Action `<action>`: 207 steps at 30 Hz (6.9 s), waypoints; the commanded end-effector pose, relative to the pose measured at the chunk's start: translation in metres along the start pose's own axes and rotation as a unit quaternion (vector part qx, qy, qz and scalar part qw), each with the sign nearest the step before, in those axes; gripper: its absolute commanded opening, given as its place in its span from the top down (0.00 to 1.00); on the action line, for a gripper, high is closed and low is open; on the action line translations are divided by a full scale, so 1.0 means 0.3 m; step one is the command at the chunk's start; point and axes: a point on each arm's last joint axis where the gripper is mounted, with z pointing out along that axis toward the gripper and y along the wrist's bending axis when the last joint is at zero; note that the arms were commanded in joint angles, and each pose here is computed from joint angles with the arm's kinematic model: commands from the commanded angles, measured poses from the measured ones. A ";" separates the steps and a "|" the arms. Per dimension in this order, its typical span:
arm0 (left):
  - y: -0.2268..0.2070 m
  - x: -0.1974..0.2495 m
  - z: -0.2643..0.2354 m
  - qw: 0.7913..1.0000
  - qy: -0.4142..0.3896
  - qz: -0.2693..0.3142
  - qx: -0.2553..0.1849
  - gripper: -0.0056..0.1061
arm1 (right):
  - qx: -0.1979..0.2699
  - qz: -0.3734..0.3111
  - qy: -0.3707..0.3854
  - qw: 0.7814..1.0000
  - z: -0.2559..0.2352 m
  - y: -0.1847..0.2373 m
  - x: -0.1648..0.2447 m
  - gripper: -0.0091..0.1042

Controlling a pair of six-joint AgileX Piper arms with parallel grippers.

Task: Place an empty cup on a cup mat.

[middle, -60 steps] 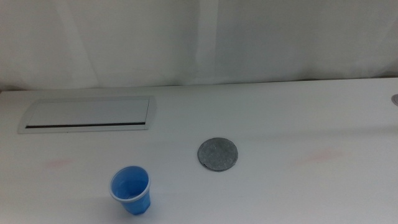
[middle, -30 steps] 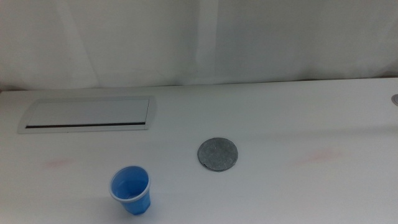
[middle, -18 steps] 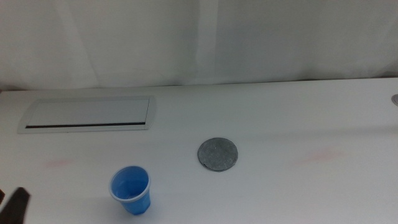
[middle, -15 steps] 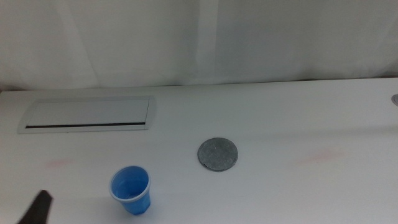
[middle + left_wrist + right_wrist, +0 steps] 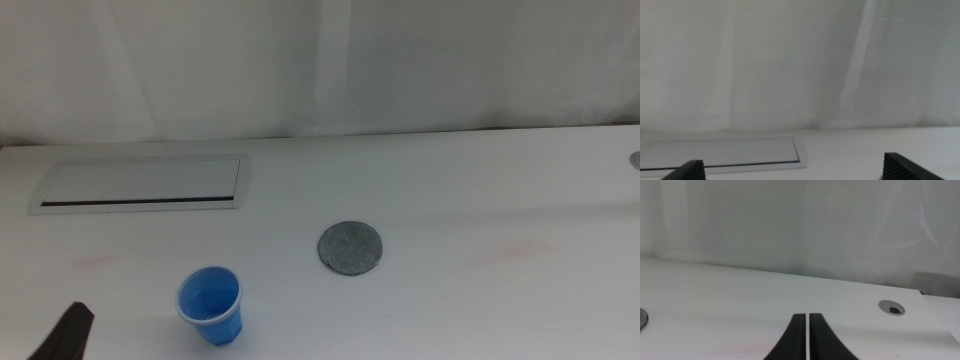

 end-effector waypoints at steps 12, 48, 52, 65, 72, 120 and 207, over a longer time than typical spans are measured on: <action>-0.021 -0.238 -0.064 0.998 0.042 -0.049 -0.020 0.15 | 0.001 -0.003 0.000 1.000 0.001 0.000 0.003 0.94; -0.092 -0.307 0.608 0.808 0.584 -0.056 -0.061 0.15 | 0.001 -0.003 0.000 1.000 0.001 0.000 0.003 0.94; -0.140 -0.256 0.640 0.794 0.603 -0.047 -0.054 0.15 | 0.001 -0.003 0.000 1.000 0.001 0.000 0.003 0.94; -0.179 -0.125 0.704 0.772 0.628 -0.034 -0.088 0.15 | 0.001 -0.003 0.000 1.000 0.001 0.000 0.003 0.94; -0.163 -0.057 0.702 0.775 0.621 -0.048 -0.106 0.15 | 0.001 -0.003 0.000 1.000 0.001 0.000 0.003 0.94; -0.317 -0.214 0.982 0.844 0.534 -0.041 -0.021 0.98 | 0.001 -0.003 0.000 1.000 0.001 0.000 0.003 0.94; -0.046 -0.520 1.104 0.905 0.405 0.060 -0.117 0.13 | 0.001 -0.003 0.000 1.000 0.001 0.000 0.003 0.94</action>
